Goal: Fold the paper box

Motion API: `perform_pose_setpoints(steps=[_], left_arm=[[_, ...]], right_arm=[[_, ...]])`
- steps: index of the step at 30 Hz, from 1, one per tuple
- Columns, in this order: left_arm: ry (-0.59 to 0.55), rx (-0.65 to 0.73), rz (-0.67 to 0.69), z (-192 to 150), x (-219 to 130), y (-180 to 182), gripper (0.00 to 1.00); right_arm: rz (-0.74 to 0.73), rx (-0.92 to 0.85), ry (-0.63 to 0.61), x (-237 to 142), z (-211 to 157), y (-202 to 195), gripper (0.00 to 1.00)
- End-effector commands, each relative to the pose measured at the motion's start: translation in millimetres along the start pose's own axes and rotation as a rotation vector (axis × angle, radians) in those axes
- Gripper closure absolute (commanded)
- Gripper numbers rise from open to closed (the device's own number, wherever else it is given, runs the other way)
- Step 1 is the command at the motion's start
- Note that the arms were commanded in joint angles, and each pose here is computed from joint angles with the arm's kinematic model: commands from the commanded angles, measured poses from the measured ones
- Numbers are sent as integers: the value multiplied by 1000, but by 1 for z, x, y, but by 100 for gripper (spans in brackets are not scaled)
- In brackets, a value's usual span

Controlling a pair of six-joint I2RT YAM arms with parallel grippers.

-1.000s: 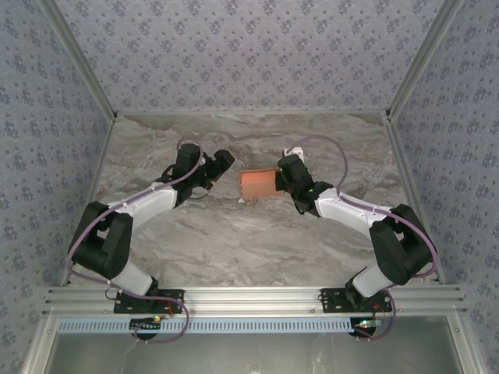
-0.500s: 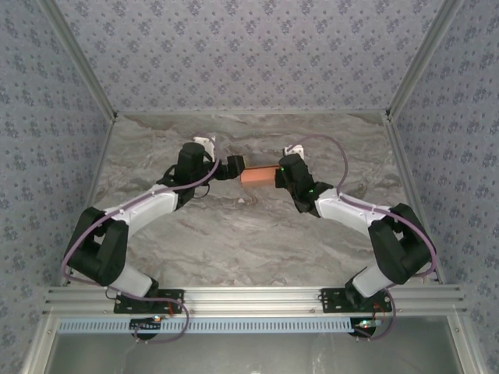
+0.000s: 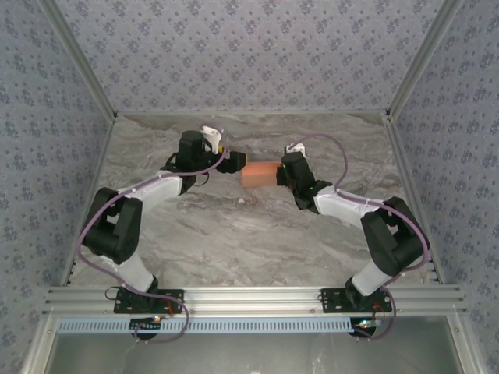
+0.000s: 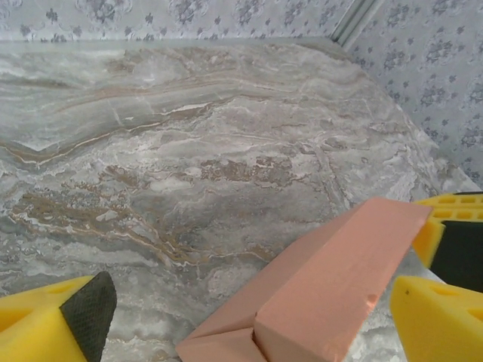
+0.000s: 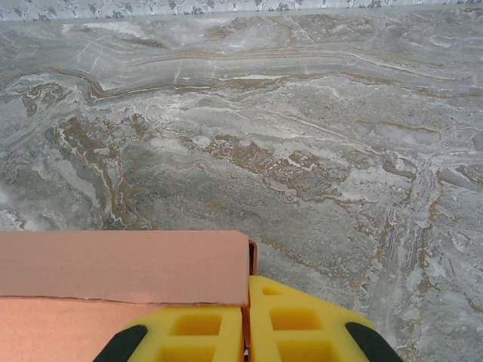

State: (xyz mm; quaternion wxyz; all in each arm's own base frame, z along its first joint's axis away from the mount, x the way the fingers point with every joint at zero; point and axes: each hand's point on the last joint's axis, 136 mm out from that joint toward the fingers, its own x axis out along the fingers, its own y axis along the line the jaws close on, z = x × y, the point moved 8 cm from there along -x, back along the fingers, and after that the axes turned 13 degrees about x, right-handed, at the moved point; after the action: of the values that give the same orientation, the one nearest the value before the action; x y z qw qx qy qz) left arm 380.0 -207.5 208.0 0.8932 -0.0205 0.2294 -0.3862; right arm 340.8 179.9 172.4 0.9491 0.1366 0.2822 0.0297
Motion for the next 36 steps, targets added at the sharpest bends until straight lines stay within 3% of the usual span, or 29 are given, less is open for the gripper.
perform_pose_setpoints(steps=[1, 7, 17, 23, 32, 36], left_arm=[[-7, -54, 38, 21, 8, 11, 7], [56, -184, 69, 3, 26, 18, 11], [146, -144, 17, -17, 36, 1, 14], [190, -62, 21, -35, 32, -8, 16], [280, 221, -4, -56, 35, -41, 18], [293, 243, 27, -59, 35, -40, 18]], right_arm=[[-11, -20, 41, 8, -8, -4, 90], [-13, -24, 36, 9, -7, -6, 90], [-23, -26, 40, 11, -8, -8, 90], [-39, -24, 48, 13, -11, -10, 89], [-40, -25, 55, 16, -13, -10, 85], [-2, -65, 71, 13, -13, -8, 74]])
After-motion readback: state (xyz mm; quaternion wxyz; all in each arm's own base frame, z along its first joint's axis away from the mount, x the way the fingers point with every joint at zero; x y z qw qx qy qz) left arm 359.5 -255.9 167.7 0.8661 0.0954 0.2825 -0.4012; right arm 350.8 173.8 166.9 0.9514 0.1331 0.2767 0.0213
